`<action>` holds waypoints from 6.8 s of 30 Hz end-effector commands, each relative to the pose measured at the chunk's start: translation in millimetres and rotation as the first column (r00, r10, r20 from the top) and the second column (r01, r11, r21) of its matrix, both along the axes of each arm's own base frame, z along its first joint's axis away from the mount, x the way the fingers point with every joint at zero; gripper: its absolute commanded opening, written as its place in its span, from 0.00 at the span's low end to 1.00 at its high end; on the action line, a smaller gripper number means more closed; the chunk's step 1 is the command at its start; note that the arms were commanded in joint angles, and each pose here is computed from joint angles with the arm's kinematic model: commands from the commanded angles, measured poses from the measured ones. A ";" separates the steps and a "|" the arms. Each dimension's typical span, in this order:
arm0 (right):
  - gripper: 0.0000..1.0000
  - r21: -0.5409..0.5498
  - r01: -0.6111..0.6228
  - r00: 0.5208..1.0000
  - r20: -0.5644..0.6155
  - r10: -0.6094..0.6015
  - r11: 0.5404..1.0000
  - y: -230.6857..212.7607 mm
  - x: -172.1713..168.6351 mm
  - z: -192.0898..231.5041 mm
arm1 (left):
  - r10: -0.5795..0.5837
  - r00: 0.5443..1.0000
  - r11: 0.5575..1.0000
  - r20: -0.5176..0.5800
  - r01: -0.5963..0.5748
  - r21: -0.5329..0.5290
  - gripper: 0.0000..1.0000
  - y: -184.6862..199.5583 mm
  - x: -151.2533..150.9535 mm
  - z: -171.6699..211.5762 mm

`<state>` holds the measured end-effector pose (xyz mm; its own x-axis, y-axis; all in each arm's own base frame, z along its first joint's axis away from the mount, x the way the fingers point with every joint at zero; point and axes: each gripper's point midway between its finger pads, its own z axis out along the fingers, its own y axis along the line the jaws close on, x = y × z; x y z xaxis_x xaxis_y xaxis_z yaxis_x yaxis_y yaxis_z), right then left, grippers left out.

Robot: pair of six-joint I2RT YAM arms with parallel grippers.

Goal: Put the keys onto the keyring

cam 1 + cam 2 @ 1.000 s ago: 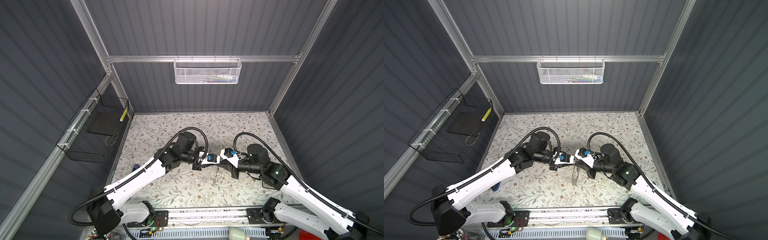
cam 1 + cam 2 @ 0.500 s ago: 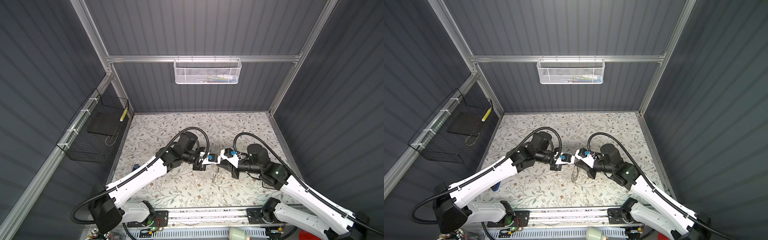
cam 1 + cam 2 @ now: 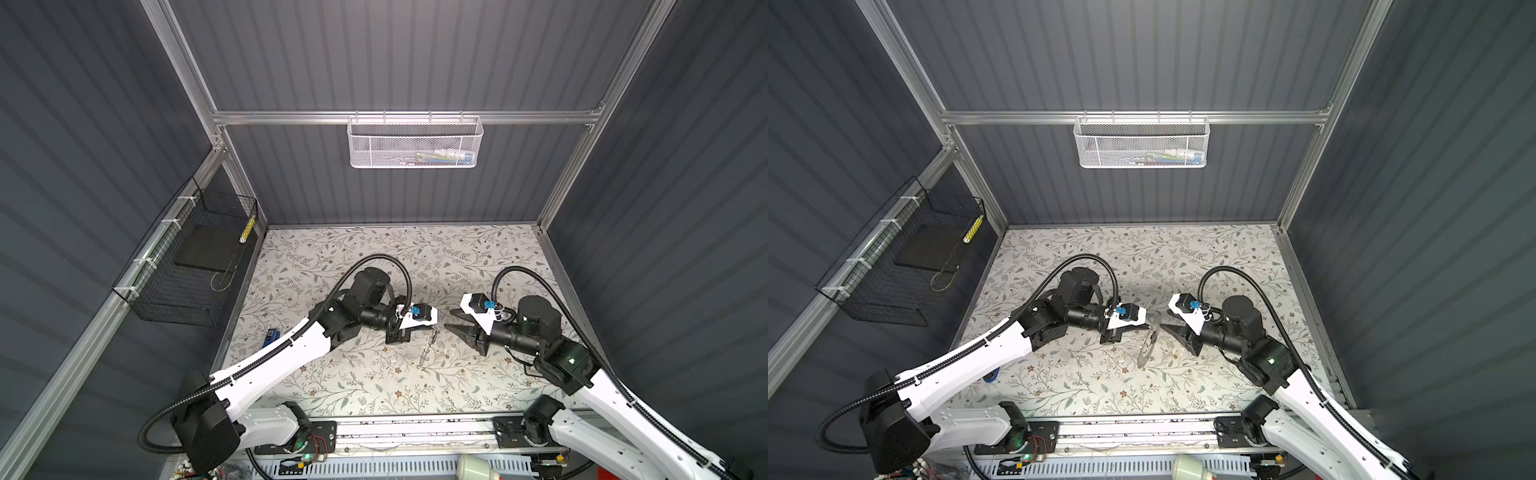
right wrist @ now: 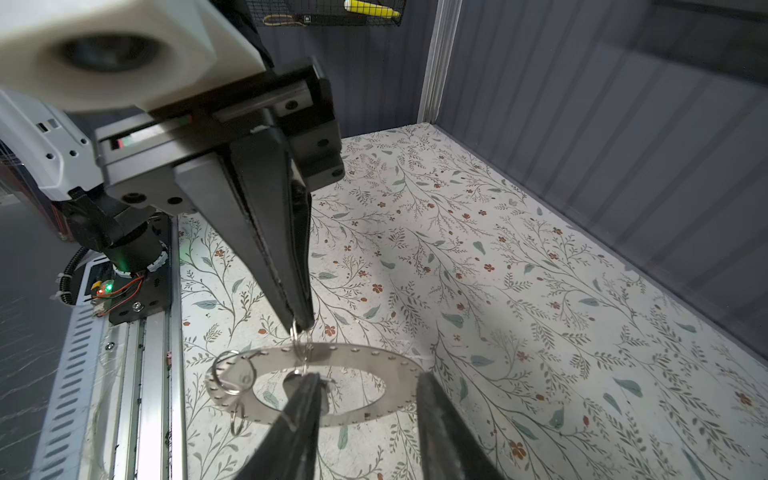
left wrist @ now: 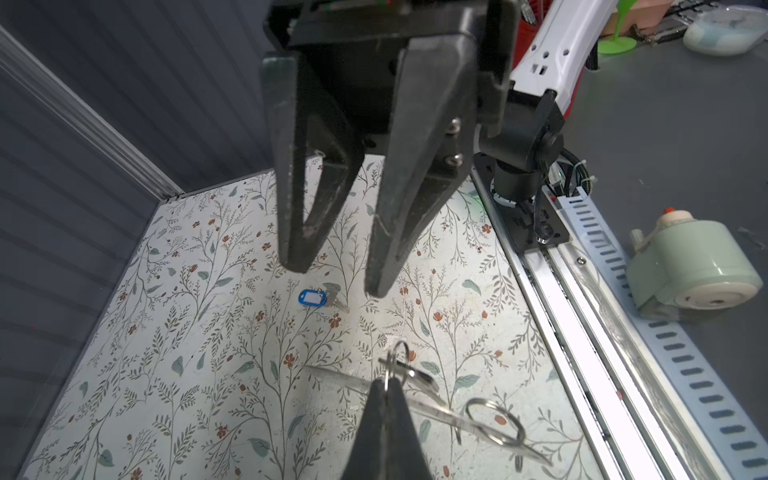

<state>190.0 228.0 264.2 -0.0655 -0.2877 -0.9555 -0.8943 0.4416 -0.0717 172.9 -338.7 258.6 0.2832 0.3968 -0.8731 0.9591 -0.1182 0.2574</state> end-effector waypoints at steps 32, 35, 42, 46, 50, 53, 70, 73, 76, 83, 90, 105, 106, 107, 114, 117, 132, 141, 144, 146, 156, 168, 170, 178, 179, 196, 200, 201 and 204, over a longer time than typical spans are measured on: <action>0.23 0.133 -0.074 0.997 0.032 0.071 0.988 16.6 -1.0 25.3 | -0.036 0.996 0.972 -0.083 0.015 -0.234 0.00 0.2 2.0 45.4; 0.19 0.128 -0.066 0.998 0.024 0.064 0.990 15.8 -0.3 23.5 | -0.031 0.997 0.972 -0.074 0.012 -0.234 0.00 0.3 2.7 45.4; 0.13 0.123 -0.093 0.995 -0.008 0.095 0.988 21.1 -1.0 19.4 | -0.034 0.997 0.971 -0.074 0.016 -0.238 0.00 0.3 2.3 46.5; 0.08 0.125 -0.103 0.994 -0.012 0.105 0.987 22.3 -2.2 20.3 | -0.035 0.997 0.972 -0.073 0.017 -0.236 0.00 0.7 1.7 46.1; 0.10 0.124 -0.101 0.995 -0.011 0.104 0.987 21.3 -3.1 19.6 | -0.032 0.997 0.972 -0.071 0.014 -0.234 0.00 0.8 2.1 45.9; 0.21 0.122 -0.092 0.996 -0.006 0.093 0.988 20.0 -2.0 20.0 | -0.032 0.997 0.973 -0.071 0.015 -0.231 0.00 1.1 1.9 44.7; 0.14 0.125 -0.135 0.990 -0.023 0.139 0.983 24.6 -7.4 20.3 | -0.044 0.996 0.975 -0.074 0.026 -0.220 0.00 1.2 0.3 42.9; 0.10 0.125 -0.138 0.990 -0.024 0.142 0.982 24.7 -8.1 20.1 | -0.042 0.997 0.976 -0.072 0.025 -0.218 0.00 1.2 0.5 42.3; 0.07 0.127 -0.135 0.990 -0.021 0.139 0.983 24.0 -8.0 21.6 | -0.042 0.997 0.976 -0.071 0.026 -0.217 0.00 1.1 0.6 42.1; 0.01 0.118 -0.132 0.990 -0.037 0.137 0.984 24.5 -7.1 17.4 | -0.031 0.998 0.976 -0.059 0.017 -0.219 0.00 2.0 1.9 44.0; 0.00 0.100 -0.112 0.991 -0.063 0.119 0.989 23.6 -3.8 12.9 | 0.011 0.998 0.972 -0.064 -0.025 -0.236 0.00 3.1 7.3 48.2; 0.00 0.105 -0.136 0.979 -0.141 0.150 0.985 32.3 -0.8 9.5 | 0.029 0.992 0.931 -0.122 -0.071 -0.357 0.00 6.4 12.4 66.5; 0.00 0.105 -0.139 0.977 -0.145 0.153 0.985 33.4 -0.5 9.1 | 0.025 0.991 0.926 -0.129 -0.072 -0.370 0.00 5.8 12.5 67.3; 0.00 0.104 -0.143 0.976 -0.149 0.158 0.984 34.2 -0.5 8.5 | 0.023 0.991 0.921 -0.135 -0.074 -0.381 0.00 5.6 12.5 67.8; 0.00 0.117 -0.150 0.974 -0.151 0.167 0.982 36.9 0.9 9.9 | 0.043 0.990 0.906 -0.137 -0.096 -0.411 0.00 7.3 14.7 68.4; 0.00 0.138 -0.169 0.970 -0.151 0.189 0.976 41.1 0.9 11.5 | 0.032 0.988 0.897 -0.148 -0.094 -0.431 0.00 6.1 14.6 69.3; 0.32 0.072 -0.098 0.995 0.021 0.097 0.993 13.1 -7.7 25.5 | -0.023 0.986 0.913 -0.165 -0.046 -0.406 0.00 4.7 7.3 60.9; 0.34 0.130 -0.141 0.990 0.034 0.138 0.981 19.7 -11.2 37.9 | -0.063 0.983 0.914 -0.175 -0.013 -0.405 0.00 2.7 3.6 61.0; 0.34 0.153 -0.147 0.989 0.021 0.146 0.977 24.4 -8.4 39.4 | -0.069 0.982 0.916 -0.175 -0.007 -0.402 0.00 2.4 2.2 60.8; 0.33 0.160 -0.147 0.989 0.007 0.148 0.976 27.1 -6.1 36.9 | -0.074 0.981 0.916 -0.177 -0.004 -0.400 0.00 2.2 1.7 59.6; 0.23 0.164 -0.149 0.988 -0.015 0.153 0.975 31.8 -2.5 30.6 | -0.079 0.981 0.917 -0.175 0.002 -0.400 0.00 2.1 1.1 60.3; 0.02 0.168 -0.183 0.981 -0.025 0.190 0.969 36.7 -6.5 28.8 | -0.088 0.980 0.918 -0.178 0.011 -0.395 0.00 1.4 -0.1 60.0; 0.00 0.164 -0.184 0.981 -0.024 0.190 0.969 35.7 -7.6 28.7 | -0.083 0.981 0.925 -0.176 0.010 -0.380 0.01 1.8 0.4 57.5; 0.00 0.022 -0.120 0.987 -0.101 0.122 0.992 21.1 -7.6 13.3 | 0.021 0.998 0.992 0.055 -0.014 -0.123 0.23 17.2 12.0 55.8; 0.00 0.001 -0.115 0.986 -0.118 0.115 0.993 19.3 -7.9 10.8 | 0.012 0.997 0.995 0.072 -0.005 -0.098 0.23 18.5 11.4 56.2; 0.00 -0.064 -0.142 0.961 -0.248 0.122 0.988 21.8 -10.5 14.0 | -0.043 0.974 0.994 0.224 0.019 0.110 0.22 1.3 -0.5 36.1; 0.00 -0.057 -0.151 0.960 -0.246 0.133 0.987 22.9 -11.2 15.2 | -0.036 0.972 0.992 0.232 0.007 0.127 0.21 -3.4 1.2 30.2; 0.00 -0.058 -0.152 0.960 -0.248 0.133 0.987 23.0 -11.1 14.4 | -0.030 0.973 0.992 0.231 0.001 0.123 0.21 -4.5 2.3 30.8; 0.00 -0.053 -0.154 0.960 -0.246 0.136 0.987 23.8 -10.9 15.5 | -0.028 0.974 0.993 0.225 0.002 0.116 0.21 -7.6 2.5 31.9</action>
<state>181.6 247.9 262.9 -0.2793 -0.4023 -0.8719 -0.9301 0.3389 0.1415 173.0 -342.9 280.2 0.4618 0.4900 -0.7394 0.8838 -0.1835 0.4304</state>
